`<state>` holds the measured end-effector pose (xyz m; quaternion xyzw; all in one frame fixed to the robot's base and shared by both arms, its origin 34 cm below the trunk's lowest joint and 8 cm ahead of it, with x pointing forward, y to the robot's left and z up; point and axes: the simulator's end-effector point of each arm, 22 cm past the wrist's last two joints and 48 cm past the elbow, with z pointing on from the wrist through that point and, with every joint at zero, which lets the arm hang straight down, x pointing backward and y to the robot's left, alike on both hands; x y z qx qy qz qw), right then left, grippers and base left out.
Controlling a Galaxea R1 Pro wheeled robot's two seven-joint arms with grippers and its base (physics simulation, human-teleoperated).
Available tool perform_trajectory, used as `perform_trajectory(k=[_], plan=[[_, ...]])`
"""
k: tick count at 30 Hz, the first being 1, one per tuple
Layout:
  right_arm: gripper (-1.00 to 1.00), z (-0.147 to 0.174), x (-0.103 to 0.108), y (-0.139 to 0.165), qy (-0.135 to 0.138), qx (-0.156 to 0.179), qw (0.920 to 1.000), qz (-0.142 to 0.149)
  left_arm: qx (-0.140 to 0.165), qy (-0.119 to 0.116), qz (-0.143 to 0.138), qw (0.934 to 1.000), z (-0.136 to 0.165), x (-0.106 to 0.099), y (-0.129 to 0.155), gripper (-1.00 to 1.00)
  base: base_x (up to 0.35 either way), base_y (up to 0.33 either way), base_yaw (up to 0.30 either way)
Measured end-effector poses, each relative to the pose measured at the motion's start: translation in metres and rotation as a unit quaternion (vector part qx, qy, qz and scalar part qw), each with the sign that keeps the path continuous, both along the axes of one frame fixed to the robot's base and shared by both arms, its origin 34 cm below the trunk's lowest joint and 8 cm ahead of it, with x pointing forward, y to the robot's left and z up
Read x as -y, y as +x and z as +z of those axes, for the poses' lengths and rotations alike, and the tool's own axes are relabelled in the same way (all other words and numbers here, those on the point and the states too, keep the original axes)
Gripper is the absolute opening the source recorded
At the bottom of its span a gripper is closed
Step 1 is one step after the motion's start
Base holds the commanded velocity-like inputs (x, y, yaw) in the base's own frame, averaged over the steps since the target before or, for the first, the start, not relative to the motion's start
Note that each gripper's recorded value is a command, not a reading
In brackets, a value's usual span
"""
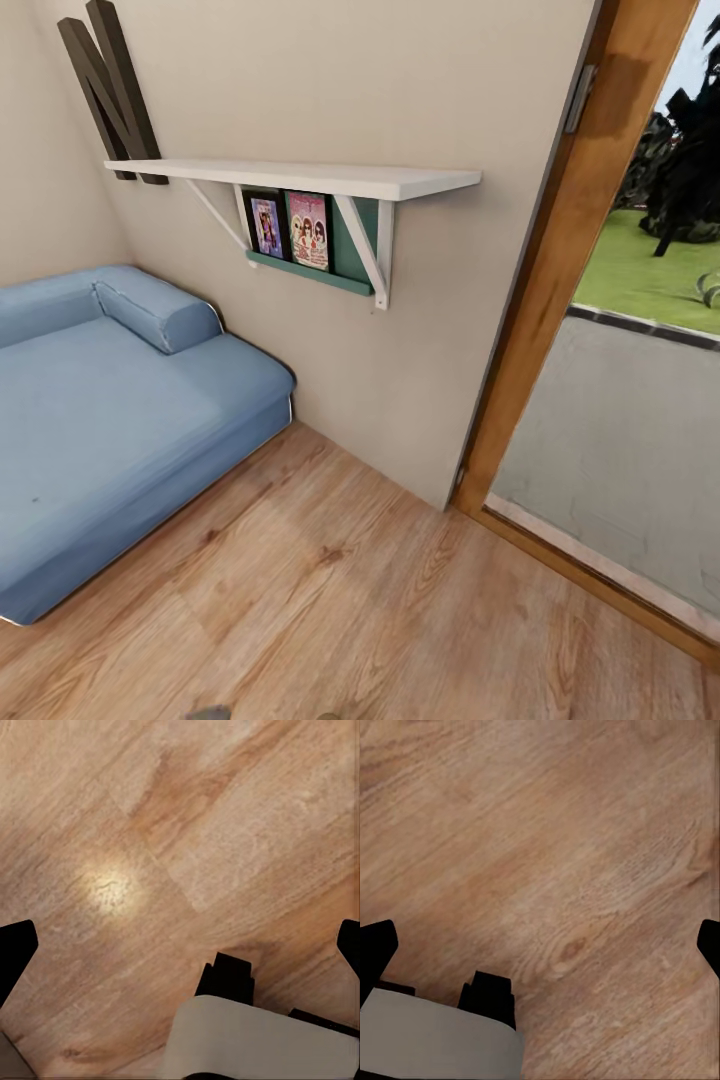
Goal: Place each of the two pumpkins and all three candles from the living room inside a cabinet in the living room (use any cabinet), then make sure every cabinet is closed, and position the cauldron so it is next to a table in the living room.
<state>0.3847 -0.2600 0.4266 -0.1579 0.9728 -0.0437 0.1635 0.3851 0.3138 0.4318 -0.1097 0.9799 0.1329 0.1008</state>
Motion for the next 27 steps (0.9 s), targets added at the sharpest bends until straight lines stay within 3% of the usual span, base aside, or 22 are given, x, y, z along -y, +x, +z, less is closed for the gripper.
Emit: perform_trajectory(k=[2, 4, 7, 14, 18, 19, 22, 27], plan=[[1.00, 0.002, -0.013, 0.022, -0.010, -0.023, 0.9996, 0.013, -0.020, -0.009, -0.002, 0.9998, 0.003, 0.004, 0.018, 1.00, 0.000, 0.000, 0.000], [1.00, 0.008, -0.049, 0.039, -0.018, -0.060, 0.9973, 0.038, -0.033, -0.019, -0.004, 0.9993, 0.013, 0.009, 0.054, 1.00, 0.000, 0.000, 0.000], [1.00, 0.023, -0.086, 0.067, -0.025, -0.054, 0.9960, 0.067, -0.019, -0.030, -0.003, 0.9994, 0.035, 0.014, 0.118, 1.00, 0.000, 0.000, 0.000], [1.00, 0.029, -0.096, 0.081, -0.030, -0.042, 0.9955, 0.079, 0.000, -0.080, 0.044, 0.9958, 0.083, 0.030, 0.215, 1.00, 0.000, 0.000, 0.082], [1.00, 0.029, -0.101, 0.081, -0.027, -0.043, 0.9954, 0.081, 0.023, -0.099, 0.047, 0.9937, 0.108, 0.042, 0.259, 1.00, 0.000, 0.000, 0.207], [1.00, 0.030, -0.105, 0.081, -0.025, -0.043, 0.9954, 0.082, 0.025, -0.117, 0.040, 0.9920, 0.123, 0.056, 0.280, 1.00, 0.000, 0.000, 0.223], [1.00, 0.030, -0.116, 0.080, -0.019, -0.043, 0.9955, 0.083, 0.023, -0.160, 0.024, 0.9866, 0.145, 0.088, 0.305, 1.00, 0.000, 0.000, 0.224], [1.00, 0.030, -0.123, 0.079, -0.014, -0.045, 0.9954, 0.084, 0.040, -0.249, 0.001, 0.9678, 0.183, 0.155, 0.337, 1.00, 0.000, 0.000, 0.226]])
